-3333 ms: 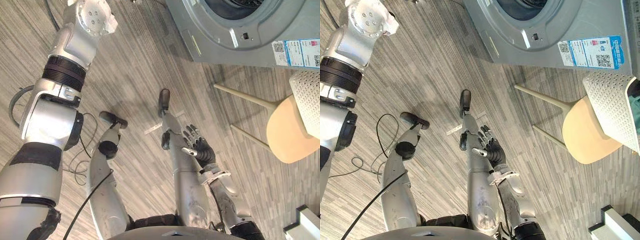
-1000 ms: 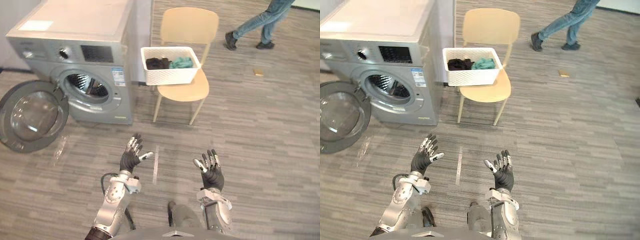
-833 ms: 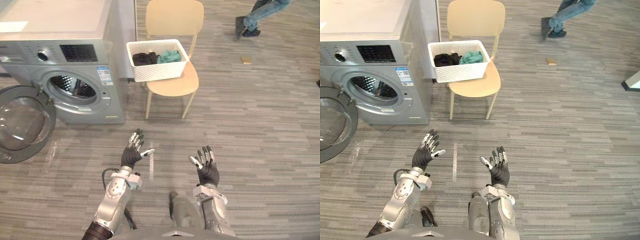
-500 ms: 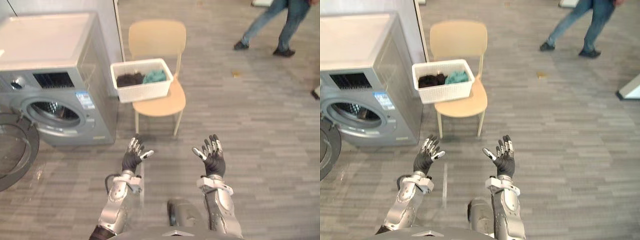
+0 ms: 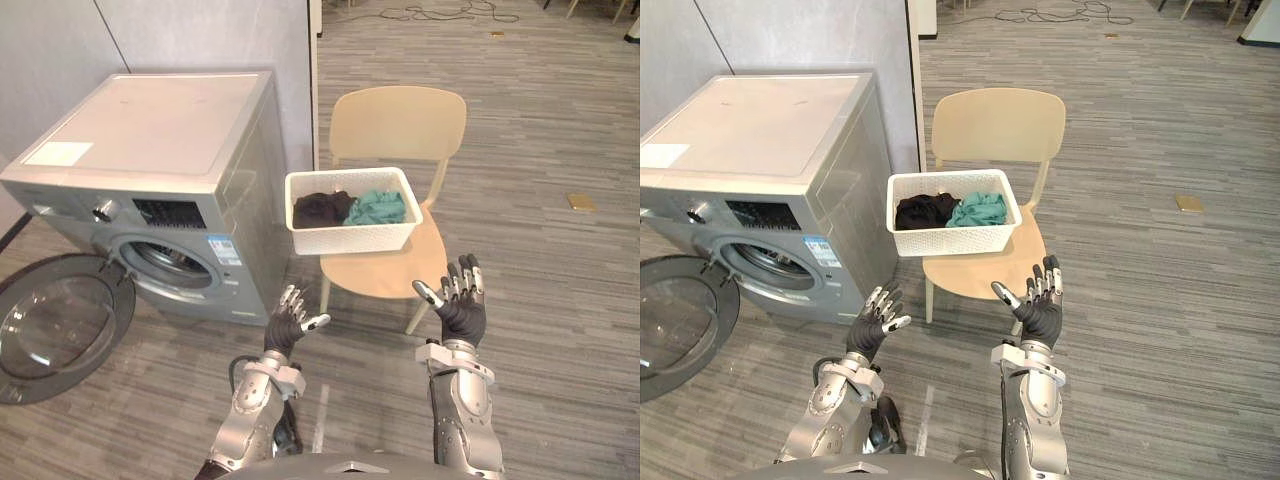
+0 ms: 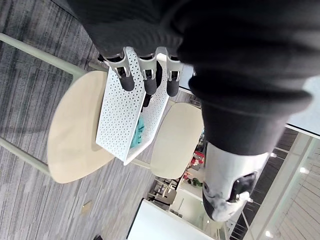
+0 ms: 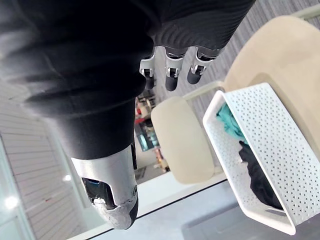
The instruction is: Pick up the laundry basket with both hands and put the clothes into the washing machine.
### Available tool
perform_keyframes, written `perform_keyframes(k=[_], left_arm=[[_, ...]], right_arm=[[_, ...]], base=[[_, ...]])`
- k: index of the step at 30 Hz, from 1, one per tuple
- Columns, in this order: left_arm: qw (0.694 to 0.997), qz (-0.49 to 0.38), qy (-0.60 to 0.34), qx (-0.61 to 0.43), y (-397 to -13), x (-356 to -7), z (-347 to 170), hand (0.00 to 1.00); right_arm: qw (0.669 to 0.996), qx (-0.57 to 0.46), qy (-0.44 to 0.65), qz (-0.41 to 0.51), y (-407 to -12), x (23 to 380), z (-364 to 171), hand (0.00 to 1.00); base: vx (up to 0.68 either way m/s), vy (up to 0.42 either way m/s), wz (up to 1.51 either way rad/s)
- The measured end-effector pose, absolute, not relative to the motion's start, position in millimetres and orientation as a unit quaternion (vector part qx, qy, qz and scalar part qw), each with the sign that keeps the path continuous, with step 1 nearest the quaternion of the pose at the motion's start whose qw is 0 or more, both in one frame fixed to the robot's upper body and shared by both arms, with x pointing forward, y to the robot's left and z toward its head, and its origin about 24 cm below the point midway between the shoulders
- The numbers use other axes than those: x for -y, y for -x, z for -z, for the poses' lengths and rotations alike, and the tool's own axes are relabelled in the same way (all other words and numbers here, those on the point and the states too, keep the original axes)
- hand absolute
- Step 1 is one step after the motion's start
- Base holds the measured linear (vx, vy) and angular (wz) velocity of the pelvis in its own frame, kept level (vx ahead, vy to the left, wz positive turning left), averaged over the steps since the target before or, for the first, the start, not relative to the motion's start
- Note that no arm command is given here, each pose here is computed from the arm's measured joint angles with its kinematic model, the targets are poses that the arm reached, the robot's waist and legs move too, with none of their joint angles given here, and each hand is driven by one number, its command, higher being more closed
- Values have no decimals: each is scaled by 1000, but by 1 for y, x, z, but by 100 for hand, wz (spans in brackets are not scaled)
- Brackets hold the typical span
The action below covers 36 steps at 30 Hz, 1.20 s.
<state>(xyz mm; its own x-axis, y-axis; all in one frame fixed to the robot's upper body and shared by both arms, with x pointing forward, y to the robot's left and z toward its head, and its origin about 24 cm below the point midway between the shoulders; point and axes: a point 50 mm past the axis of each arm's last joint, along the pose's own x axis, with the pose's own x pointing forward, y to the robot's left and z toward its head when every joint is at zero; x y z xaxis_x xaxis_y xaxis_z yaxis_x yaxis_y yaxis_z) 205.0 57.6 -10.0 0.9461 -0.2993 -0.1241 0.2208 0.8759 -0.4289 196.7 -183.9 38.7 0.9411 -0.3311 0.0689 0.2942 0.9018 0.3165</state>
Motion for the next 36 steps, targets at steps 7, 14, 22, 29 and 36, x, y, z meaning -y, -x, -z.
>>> perform_keyframes(k=[7,14,22,29,36], left_arm=[[972,143,165,-89,-214,-65,11,0],[970,134,143,-143,-204,-70,37,0],[967,155,138,-150,-196,-65,41,0],[968,196,119,-101,-212,-67,19,0],[952,268,138,-52,-218,-35,-11,0]], right_arm=[[981,9,-143,129,-196,166,-17,0],[984,-19,-122,128,-186,173,-7,0],[992,11,-48,117,-193,193,-21,0],[953,195,127,192,-279,237,-124,0],[897,284,212,266,-334,253,-233,0]], base=[[397,16,6],[206,-268,33],[46,-167,2],[-191,15,27],[-189,29,16]])
